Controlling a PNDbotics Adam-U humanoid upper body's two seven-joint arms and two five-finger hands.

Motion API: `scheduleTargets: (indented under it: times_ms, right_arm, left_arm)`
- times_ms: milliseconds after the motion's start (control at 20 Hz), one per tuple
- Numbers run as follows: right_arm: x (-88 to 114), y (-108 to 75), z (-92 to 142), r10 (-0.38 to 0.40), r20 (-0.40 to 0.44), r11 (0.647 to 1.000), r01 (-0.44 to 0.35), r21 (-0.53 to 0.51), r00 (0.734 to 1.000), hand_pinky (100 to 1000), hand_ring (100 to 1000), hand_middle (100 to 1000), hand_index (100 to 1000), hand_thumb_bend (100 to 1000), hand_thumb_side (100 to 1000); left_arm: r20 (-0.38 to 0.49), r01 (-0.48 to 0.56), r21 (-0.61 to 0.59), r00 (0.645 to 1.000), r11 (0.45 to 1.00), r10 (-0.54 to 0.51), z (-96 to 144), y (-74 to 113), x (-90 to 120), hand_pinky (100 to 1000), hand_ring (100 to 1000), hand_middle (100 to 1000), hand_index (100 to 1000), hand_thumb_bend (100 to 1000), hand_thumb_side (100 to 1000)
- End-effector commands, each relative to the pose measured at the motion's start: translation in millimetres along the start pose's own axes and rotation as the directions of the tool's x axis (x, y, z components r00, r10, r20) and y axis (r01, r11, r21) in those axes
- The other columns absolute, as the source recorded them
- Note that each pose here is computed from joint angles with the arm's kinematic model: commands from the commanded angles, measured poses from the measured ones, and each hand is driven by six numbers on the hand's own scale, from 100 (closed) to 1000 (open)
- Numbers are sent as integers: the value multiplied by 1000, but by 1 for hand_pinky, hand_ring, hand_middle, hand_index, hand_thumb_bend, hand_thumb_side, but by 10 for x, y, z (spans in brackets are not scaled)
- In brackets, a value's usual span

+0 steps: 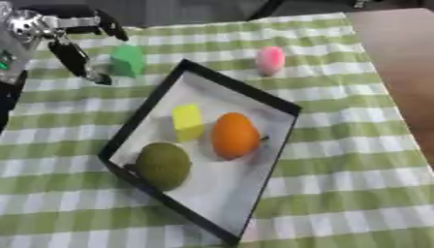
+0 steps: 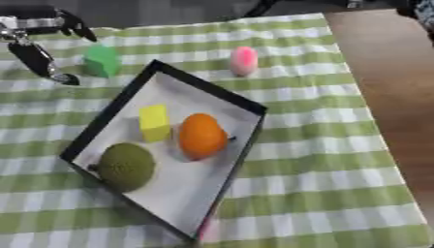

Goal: Pick up objects on the table and place them in the box.

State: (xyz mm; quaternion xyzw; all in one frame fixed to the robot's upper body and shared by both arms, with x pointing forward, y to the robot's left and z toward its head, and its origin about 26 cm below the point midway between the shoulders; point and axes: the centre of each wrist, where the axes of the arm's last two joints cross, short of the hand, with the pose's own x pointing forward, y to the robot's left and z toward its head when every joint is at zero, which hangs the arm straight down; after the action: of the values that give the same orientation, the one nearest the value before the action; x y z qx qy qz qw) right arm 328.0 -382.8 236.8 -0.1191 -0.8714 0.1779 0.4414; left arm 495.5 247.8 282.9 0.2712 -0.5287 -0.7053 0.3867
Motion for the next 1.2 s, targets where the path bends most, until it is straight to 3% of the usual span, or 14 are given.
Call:
scheduleTargets:
  times_ms: [50,450,1200]
  right_arm:
    - [113,-52,-64,31,36,999,-31,10,999,896,1000,894,905,100,608]
    - [91,-21,-76,33,29,999,-33,21,999,896,1000,894,905,100,614]
    - [85,-8,-87,43,26,999,-44,29,999,896,1000,894,904,100,624]
  left_arm:
    - [-27,22,29,999,999,-22,90,165,-44,865,877,795,842,486,100]
    - [-55,27,58,998,998,-24,103,201,-69,863,878,805,838,378,100]
    - [-92,23,127,996,992,-11,180,274,-142,864,878,818,840,421,100]
